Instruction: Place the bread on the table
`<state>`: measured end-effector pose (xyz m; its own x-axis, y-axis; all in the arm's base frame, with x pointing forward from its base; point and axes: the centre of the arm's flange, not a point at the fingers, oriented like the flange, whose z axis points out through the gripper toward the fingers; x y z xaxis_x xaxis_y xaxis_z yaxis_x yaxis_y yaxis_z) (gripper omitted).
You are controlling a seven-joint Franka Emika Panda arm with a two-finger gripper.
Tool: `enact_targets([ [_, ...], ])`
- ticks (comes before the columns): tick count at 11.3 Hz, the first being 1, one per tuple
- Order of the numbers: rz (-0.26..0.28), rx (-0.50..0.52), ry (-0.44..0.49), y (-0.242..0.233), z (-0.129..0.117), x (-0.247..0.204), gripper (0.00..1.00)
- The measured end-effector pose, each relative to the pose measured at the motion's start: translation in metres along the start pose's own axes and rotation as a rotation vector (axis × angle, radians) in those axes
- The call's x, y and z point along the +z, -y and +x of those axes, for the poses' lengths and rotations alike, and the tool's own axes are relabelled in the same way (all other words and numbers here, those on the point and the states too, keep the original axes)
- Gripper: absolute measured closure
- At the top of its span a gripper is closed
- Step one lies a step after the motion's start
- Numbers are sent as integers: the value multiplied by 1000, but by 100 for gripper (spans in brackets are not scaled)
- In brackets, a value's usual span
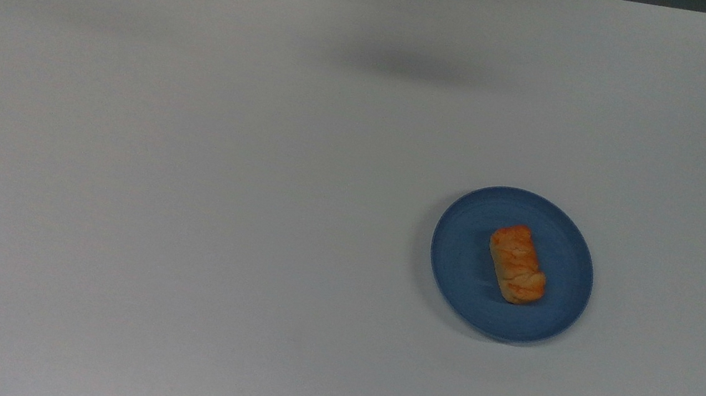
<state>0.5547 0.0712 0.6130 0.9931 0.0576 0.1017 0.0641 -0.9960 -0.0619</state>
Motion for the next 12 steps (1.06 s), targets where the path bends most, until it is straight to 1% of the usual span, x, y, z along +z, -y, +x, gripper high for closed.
enact_targets([
  [8, 1, -13, 29, 7, -1, 9, 0],
  [12, 8, -13, 77, 6, 16, 52, 0],
])
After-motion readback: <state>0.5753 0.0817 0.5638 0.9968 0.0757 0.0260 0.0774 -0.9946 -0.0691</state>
